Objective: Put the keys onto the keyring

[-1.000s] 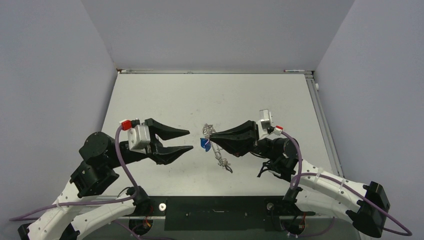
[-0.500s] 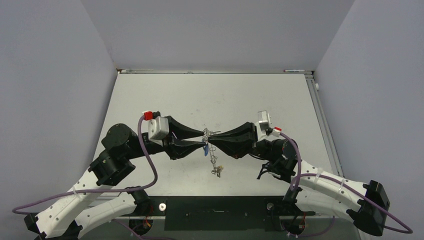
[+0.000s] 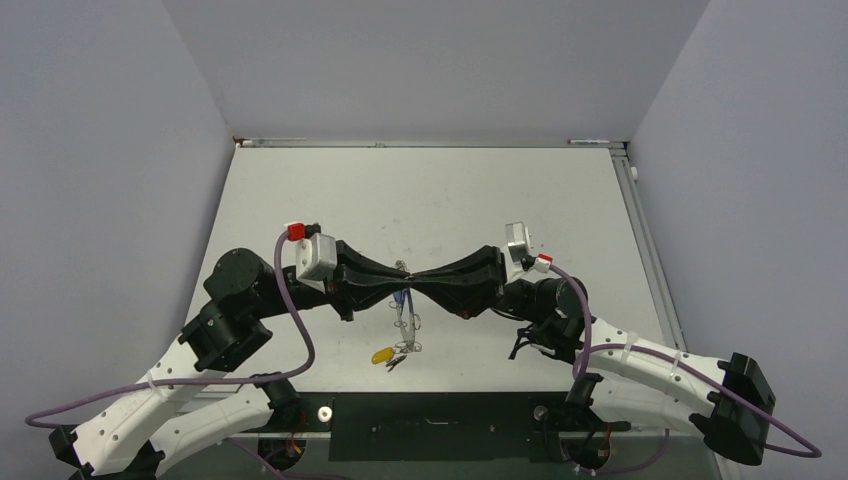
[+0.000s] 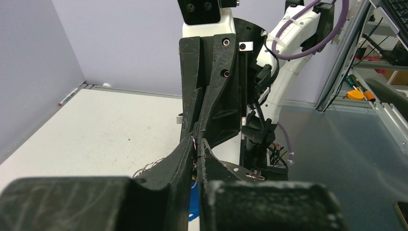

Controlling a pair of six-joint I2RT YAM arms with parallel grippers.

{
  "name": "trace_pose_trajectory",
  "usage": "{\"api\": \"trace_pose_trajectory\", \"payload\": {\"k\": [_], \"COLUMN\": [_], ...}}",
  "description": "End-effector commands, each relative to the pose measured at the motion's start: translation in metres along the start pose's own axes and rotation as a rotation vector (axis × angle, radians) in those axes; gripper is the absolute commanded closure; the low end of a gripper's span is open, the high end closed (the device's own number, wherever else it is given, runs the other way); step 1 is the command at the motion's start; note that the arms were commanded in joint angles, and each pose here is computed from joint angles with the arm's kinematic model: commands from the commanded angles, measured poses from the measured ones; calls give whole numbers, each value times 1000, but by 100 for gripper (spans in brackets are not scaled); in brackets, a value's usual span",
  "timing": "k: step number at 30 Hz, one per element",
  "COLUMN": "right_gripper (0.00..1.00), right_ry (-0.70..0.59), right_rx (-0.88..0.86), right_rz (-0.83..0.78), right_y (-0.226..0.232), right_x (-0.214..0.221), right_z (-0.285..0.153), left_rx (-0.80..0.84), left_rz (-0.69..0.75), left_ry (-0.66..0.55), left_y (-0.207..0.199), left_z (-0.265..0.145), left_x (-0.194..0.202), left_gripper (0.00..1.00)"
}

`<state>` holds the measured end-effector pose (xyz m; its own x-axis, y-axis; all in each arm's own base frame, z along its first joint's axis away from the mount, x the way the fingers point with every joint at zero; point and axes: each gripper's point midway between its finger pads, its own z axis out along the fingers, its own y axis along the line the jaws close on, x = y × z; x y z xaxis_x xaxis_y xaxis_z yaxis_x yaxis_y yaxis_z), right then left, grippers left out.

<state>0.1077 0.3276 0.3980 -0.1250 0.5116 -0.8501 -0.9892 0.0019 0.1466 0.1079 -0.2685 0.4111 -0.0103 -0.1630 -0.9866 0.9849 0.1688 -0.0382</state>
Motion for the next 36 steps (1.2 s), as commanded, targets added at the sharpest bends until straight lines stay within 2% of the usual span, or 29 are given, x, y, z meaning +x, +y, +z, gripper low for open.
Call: {"api": "trace_pose_trajectory", "payload": {"k": [1,4,7,9,11,13,24,29,30,36], "right_gripper": [95,95,95,95,95,95,95,95,95,95], "right_ry": [-111,-122,-132,-134,-139,-143,-150,-158,-157,-121], "right_rx": [-70,-71,-59,-55,-52,-46,-46,-56,-60,-61], "right_rz": [-52,-58,-64,-66,-70,-70,-69,-65,-64,-69], "right_y": [19,20,19,19,19,18,19,20,20,21], "right_x": [-33,-36,-39,-40,-41,-42,-44,-43,-43,-36], "right_z": [7,6,5,5,4,4,4,7,8,8], "left_rx": [9,-2,-17,-31,-38,-42,-69,-58,-56,-61], "left_rz": [18,10,4,3,0,-2,-10,-15,-16,-5], "left_ry": [-31,-15,-7,-12,-23,-31,-34,-28,-27,-13], "left_y": [-1,1,3,4,4,4,7,7,8,9], "left_z": [3,3,1,-1,-3,-4,-6,-2,-1,0], "left_x": [-10,-6,-4,-3,-5,-5,-6,-4,-4,-5], "left_gripper": [100,100,81,75,73,74,92,95,99,100]}}
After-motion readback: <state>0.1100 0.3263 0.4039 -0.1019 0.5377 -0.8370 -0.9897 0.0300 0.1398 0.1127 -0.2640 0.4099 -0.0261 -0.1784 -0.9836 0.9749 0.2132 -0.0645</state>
